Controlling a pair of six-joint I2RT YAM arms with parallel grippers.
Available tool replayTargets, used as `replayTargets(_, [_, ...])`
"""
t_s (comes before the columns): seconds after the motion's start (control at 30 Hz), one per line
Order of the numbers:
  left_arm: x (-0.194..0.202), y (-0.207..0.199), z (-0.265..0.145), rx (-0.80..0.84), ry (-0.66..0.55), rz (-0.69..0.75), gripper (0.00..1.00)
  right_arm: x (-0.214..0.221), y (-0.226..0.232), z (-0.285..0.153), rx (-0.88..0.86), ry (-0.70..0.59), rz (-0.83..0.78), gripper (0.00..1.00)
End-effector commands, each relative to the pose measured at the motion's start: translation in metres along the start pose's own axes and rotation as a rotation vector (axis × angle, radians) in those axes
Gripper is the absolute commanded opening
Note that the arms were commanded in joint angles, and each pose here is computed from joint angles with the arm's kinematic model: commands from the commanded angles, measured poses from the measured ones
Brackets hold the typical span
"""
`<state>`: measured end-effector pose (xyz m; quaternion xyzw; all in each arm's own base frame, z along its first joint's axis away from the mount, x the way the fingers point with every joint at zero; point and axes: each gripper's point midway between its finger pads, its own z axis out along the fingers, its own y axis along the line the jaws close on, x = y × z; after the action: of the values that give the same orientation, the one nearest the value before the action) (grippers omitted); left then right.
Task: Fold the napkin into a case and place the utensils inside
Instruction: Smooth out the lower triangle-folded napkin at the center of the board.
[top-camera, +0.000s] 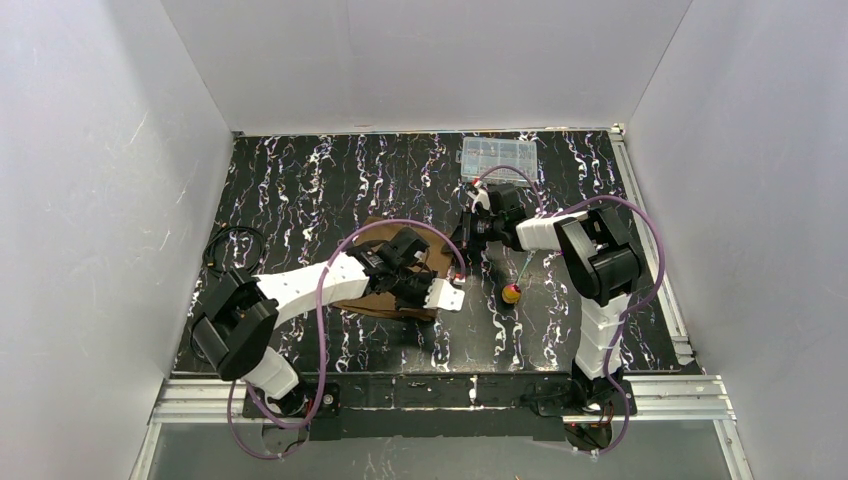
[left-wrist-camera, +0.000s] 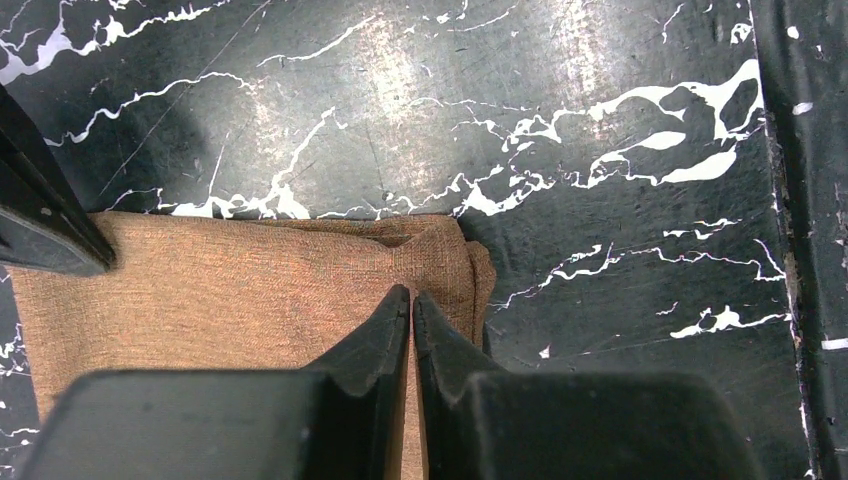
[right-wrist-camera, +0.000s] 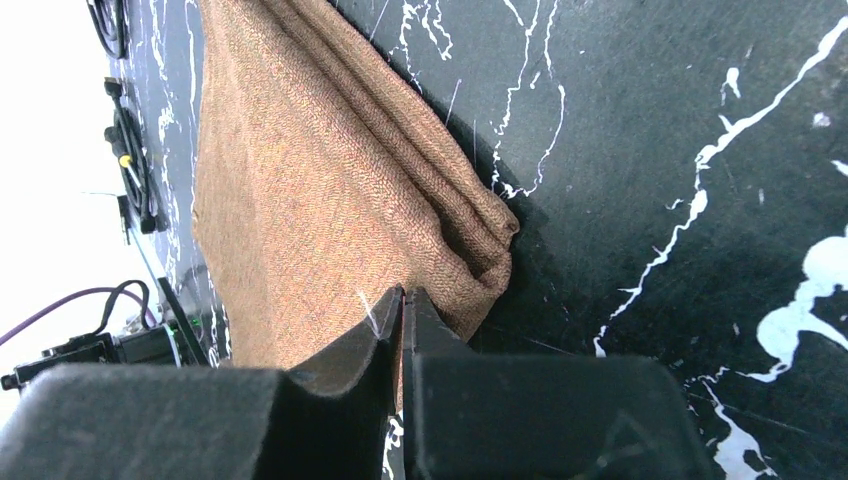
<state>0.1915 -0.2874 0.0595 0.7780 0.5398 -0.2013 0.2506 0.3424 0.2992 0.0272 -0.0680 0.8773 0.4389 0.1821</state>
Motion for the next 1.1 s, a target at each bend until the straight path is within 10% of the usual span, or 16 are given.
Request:
replayTargets(0.0, [0.003,-0.005,0.006,0.043,0.0,-0.012,0.04,0.005,-0.006,0.002,-0.002,0.0,0.008,0.13])
replayTargets(0.63, [0.002,-0.006,0.043,0.116,0.035,0.129,0.07,0.008,-0.004,-0.003,-0.004,-0.009,0.004,0.12])
replayTargets(1.07, [-0.029,0.034,-0.044,-0.063,0.029,-0.05,0.33,-0.041,0.047,-0.037,0.026,-0.093,-0.225,0.35])
